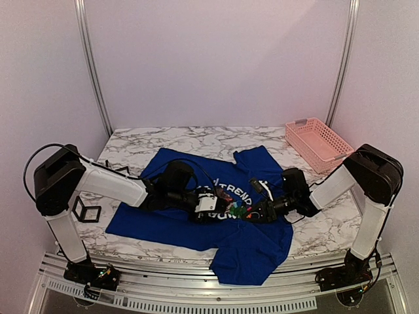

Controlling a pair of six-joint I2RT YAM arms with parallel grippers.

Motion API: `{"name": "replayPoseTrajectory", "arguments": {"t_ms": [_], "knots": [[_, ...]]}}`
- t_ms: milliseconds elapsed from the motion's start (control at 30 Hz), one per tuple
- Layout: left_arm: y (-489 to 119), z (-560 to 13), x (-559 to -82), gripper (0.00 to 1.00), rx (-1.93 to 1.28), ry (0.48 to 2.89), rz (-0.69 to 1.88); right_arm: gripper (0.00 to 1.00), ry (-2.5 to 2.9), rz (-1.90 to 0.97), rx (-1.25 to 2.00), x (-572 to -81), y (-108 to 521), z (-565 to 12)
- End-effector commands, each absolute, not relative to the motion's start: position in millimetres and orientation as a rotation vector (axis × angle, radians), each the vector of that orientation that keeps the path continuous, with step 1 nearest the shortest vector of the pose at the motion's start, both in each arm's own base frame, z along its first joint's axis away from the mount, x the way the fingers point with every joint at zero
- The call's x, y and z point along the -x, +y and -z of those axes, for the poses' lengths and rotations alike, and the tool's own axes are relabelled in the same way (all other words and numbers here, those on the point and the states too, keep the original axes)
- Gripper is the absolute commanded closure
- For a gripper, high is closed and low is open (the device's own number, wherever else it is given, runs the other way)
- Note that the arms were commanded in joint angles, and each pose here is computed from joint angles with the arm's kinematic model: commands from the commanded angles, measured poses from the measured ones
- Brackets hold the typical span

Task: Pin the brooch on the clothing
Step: Pin the clothing with brooches onto the flattened clothing.

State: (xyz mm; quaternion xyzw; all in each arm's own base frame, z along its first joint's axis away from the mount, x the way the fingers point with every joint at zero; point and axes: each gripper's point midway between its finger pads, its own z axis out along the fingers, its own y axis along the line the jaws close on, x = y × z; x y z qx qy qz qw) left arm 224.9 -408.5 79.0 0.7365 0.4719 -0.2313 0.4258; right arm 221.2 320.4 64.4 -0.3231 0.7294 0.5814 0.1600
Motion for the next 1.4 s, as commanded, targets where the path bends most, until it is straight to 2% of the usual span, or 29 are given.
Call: {"name": "replayPoseTrajectory", "arguments": {"t_ms": [0,133,267,367,533,633,767,967,1100,1367], "knots": [[-432,-123,-238,0.48,-1.725,0.836,0.370,1.00,2.081,-1.712,0.895,-226,323,-72],[-436,-120,-218,0.47,-1.787,0.690,0.393,1.00,2.115,-1.747,0.864,-227,325,-73],[-428,-90,-194,0.43,-1.963,0.547,0.388,1.00,2.135,-1.760,0.834,-227,325,-75],[-425,-80,-185,0.40,-1.978,0.548,0.393,1.00,2.143,-1.765,0.814,-228,325,-79],[-438,-93,-180,0.49,-1.887,0.503,0.354,1.00,2.145,-1.763,0.796,-229,325,-81],[-443,-86,-175,0.51,-1.882,0.488,0.326,1.00,2.148,-1.764,0.791,-230,325,-80],[-454,-82,-175,0.54,-1.856,0.548,0.333,1.00,2.153,-1.765,0.787,-229,325,-80],[-460,-81,-205,0.61,-1.812,0.699,0.239,1.00,2.131,-1.763,0.795,-228,324,-85],[-462,-83,-210,0.72,-1.779,0.782,0.277,1.00,2.121,-1.773,0.802,-228,325,-86],[-464,-103,-221,0.75,-1.637,0.966,0.397,1.00,2.108,-1.796,0.816,-223,323,-88]]}}
